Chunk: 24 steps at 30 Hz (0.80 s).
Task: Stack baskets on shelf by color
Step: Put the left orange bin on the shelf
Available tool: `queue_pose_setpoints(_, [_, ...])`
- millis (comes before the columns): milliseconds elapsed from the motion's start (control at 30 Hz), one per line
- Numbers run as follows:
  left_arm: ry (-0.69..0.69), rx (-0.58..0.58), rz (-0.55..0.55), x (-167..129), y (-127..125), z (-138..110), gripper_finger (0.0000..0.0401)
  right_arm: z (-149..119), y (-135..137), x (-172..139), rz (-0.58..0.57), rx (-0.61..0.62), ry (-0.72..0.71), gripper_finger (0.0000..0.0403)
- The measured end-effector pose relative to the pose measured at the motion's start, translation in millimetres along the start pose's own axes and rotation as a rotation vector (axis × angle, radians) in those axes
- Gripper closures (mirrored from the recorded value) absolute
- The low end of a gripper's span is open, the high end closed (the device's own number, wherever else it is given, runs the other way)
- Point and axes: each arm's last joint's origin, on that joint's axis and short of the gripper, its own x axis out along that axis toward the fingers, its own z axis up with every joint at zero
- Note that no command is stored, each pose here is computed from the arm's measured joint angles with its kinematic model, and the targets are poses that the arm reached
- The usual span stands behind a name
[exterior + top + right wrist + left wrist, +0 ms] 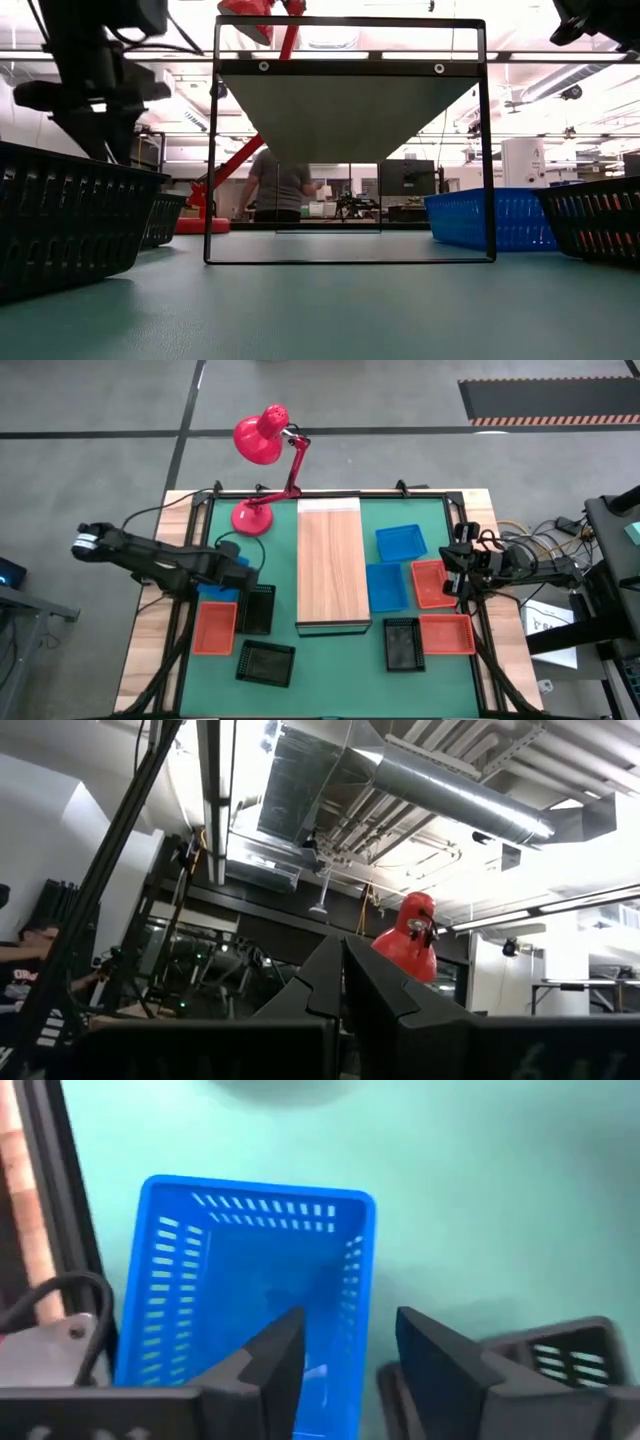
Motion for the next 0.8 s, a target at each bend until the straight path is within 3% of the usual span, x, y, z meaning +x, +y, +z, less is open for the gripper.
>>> queue_pose_setpoints(300, [0.073,0.05,0.06,15.7,-10.7,2.0,0.0244,-2.0,0.8,0.0,0.009,0.006,0.021,0.0394])
queue_pose_setpoints(800, [0.138,0.075,0.049,15.7,-13.5,0.6,0.0244,-2.6,1.1,0.0,0.011,0.017,0.027,0.0394])
